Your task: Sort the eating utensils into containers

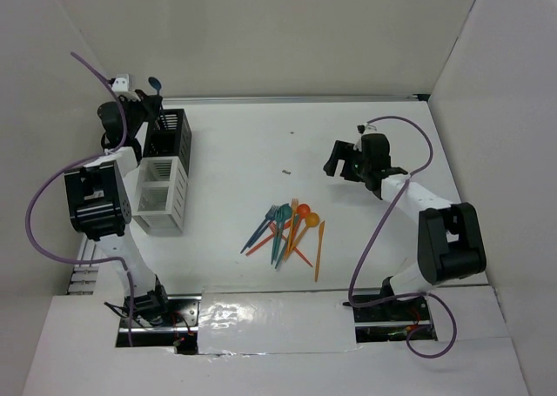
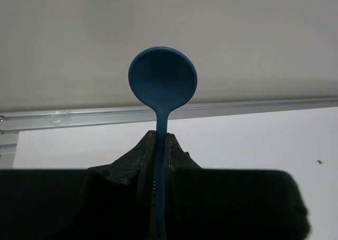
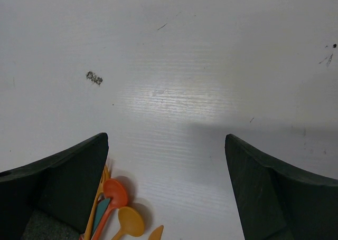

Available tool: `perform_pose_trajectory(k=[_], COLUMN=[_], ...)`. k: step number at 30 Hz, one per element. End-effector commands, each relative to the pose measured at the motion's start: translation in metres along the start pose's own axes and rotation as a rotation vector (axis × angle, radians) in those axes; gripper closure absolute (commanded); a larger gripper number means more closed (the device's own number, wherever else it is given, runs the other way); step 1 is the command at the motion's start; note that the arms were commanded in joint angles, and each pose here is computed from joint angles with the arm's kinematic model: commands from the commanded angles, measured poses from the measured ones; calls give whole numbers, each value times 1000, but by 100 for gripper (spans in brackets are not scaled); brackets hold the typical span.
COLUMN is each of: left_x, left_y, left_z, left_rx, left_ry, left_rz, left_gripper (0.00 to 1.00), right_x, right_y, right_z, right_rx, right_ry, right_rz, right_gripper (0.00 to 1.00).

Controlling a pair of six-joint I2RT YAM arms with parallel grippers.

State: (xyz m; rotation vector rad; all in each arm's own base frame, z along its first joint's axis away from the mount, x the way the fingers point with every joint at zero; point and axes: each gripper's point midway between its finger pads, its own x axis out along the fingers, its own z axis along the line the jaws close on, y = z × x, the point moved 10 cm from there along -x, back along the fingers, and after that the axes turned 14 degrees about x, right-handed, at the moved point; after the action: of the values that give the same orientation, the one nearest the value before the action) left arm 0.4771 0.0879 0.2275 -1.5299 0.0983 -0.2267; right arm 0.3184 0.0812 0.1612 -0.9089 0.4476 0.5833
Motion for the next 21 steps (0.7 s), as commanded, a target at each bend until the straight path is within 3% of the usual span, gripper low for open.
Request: perform_pose_trajectory(k=[1,6,7,10,13,18,21], left_x=[3,-5,-5,-10,-19,-47,-62], left_y=[-16,-16,-16,-27,-52,-132,-172], left_z=[0,-2,-2,-7,-11,-26,-64], left_rx=[77,94,90,86,80,91,154], left_ry=[15,13,19,47,42,14,163], left_rz=[-114,-102,-97,-99,-114,-158,-116], left_gripper=[85,56,46,27,18,9,10], right_x=[3,4,3,0,-9,-26,-37], right_y=[-26,-24,-24,-27,-28,-28,-25], right_z=[16,17,17,18,22,24,22], right_rx=[-12,-17,-24,-26,-38,-58,-56], right_ry=[-65,-73,-80,-86,-106,-125,-116], right_rz=[-91,-81,-76,-89,-99,-131,-137], right_gripper=[3,2,2,1,1,0,0])
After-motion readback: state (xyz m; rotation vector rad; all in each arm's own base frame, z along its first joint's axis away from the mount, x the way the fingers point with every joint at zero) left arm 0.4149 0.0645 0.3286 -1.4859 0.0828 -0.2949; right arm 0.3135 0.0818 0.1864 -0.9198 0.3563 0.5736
